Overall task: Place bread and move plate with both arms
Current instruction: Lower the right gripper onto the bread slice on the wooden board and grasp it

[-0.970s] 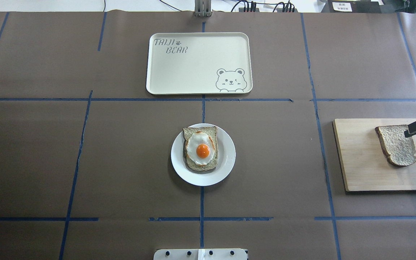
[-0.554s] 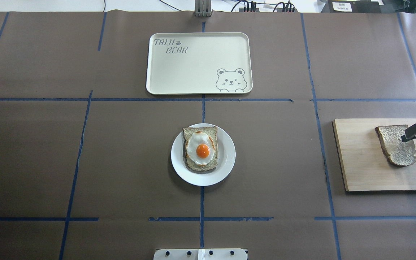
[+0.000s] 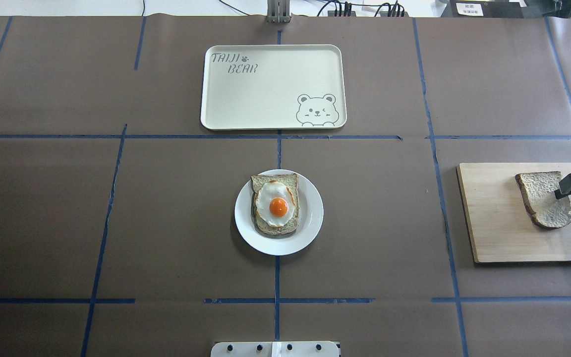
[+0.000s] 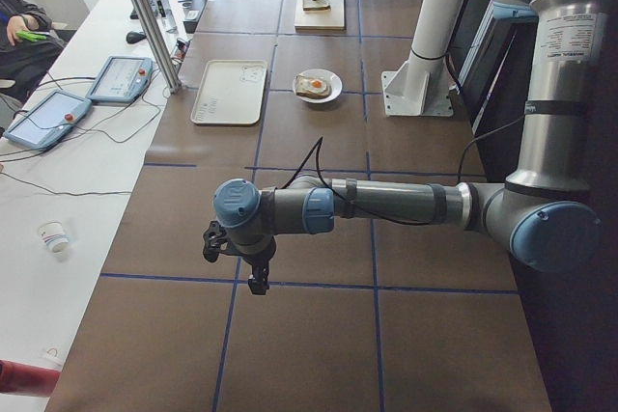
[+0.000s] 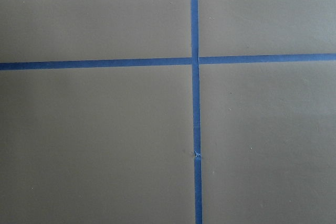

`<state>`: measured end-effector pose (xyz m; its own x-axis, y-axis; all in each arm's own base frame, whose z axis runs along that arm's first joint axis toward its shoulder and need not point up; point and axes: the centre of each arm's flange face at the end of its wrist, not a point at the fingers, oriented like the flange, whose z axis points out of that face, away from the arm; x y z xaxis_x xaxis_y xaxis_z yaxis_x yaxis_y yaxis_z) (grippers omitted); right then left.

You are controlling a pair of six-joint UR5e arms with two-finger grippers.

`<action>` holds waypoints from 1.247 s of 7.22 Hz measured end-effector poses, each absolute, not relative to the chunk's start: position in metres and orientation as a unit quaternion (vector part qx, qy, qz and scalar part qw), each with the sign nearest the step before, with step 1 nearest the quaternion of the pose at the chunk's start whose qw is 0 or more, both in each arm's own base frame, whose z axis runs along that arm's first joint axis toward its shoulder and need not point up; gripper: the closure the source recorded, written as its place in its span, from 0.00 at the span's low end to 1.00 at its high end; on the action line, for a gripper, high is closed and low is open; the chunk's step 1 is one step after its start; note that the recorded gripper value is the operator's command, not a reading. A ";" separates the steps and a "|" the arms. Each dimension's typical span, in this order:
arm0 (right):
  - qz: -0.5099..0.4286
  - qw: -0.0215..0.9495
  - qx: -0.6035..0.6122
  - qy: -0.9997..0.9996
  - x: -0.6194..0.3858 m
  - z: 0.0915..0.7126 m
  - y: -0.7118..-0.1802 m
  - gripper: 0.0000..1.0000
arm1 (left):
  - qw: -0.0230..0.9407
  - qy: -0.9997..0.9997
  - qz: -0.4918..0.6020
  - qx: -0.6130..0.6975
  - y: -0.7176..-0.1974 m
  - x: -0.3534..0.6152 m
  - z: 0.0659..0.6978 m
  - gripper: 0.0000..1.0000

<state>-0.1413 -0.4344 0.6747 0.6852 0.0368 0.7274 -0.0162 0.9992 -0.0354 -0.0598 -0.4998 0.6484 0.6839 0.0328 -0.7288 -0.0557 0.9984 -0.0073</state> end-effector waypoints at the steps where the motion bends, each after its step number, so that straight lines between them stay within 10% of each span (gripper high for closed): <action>1: 0.014 0.918 -0.014 -0.396 -0.142 0.675 -0.434 0.53 | 0.917 0.397 0.024 -0.014 -0.500 -0.060 0.648 0.00; 5: 0.007 0.918 -0.016 -0.396 -0.149 0.674 -0.433 0.97 | 0.917 0.398 0.024 -0.013 -0.501 -0.060 0.647 0.00; 9: 0.006 0.917 -0.011 -0.400 -0.149 0.667 -0.434 1.00 | 0.917 0.398 0.024 -0.013 -0.502 -0.060 0.646 0.00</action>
<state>-0.1494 -0.4339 0.6670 0.6802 0.0191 0.7328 -0.0016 0.9997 -0.0246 -0.0596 -0.5021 0.6462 0.6823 0.0340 -0.7303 -0.0545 0.9985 -0.0044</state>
